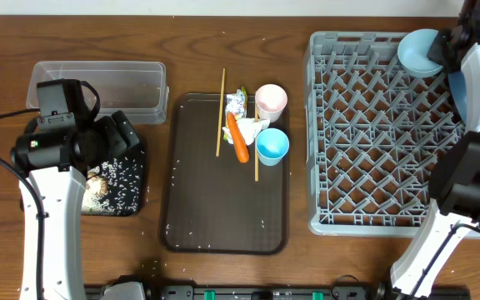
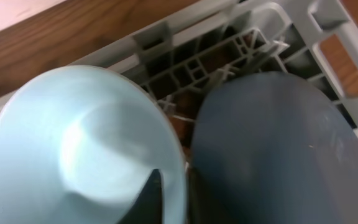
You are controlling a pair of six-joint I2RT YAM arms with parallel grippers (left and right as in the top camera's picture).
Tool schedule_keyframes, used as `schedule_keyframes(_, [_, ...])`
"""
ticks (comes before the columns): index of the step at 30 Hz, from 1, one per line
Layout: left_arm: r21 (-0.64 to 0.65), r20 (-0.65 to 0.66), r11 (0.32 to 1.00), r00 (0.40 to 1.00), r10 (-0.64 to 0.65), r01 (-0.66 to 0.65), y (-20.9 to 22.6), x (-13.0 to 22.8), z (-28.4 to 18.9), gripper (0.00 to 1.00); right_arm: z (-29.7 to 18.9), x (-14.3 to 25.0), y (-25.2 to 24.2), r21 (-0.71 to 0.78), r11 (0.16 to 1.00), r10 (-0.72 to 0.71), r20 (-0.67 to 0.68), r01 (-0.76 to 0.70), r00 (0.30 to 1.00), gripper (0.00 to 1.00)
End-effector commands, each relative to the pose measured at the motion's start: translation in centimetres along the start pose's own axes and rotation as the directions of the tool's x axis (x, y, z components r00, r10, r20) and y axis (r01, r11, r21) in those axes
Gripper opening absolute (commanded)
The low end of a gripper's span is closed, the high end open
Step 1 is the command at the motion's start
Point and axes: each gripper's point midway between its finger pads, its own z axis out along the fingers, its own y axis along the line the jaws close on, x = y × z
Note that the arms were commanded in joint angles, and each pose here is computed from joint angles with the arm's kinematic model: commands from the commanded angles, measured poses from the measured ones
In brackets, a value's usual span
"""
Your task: Sort waste into correct bins and load items into the dishwasher rack
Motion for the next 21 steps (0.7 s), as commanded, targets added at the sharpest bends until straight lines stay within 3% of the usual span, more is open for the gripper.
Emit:
schedule_keyframes(1, [-0.006,0.023,1.0,1.0,0.005,-0.005,0.2,-0.5,-0.5,0.98,1.3,1.3,0.6,-0.019,1.0,-0.003,-0.042,0.003,0.999,0.01])
schedule_keyframes(10, [-0.006,0.023,1.0,1.0,0.005,-0.005,0.2,-0.5,-0.5,0.98,1.7,1.4,0.8,-0.025,0.999,-0.029,-0.047,0.028,0.998,0.01])
schedule_keyframes(21, [-0.007,0.023,1.0,1.0,0.005,-0.005,0.2,-0.5,-0.5,0.98,-7.0,-3.3,-0.2,-0.019,0.996,-0.079,0.139,0.083,0.987,0.01])
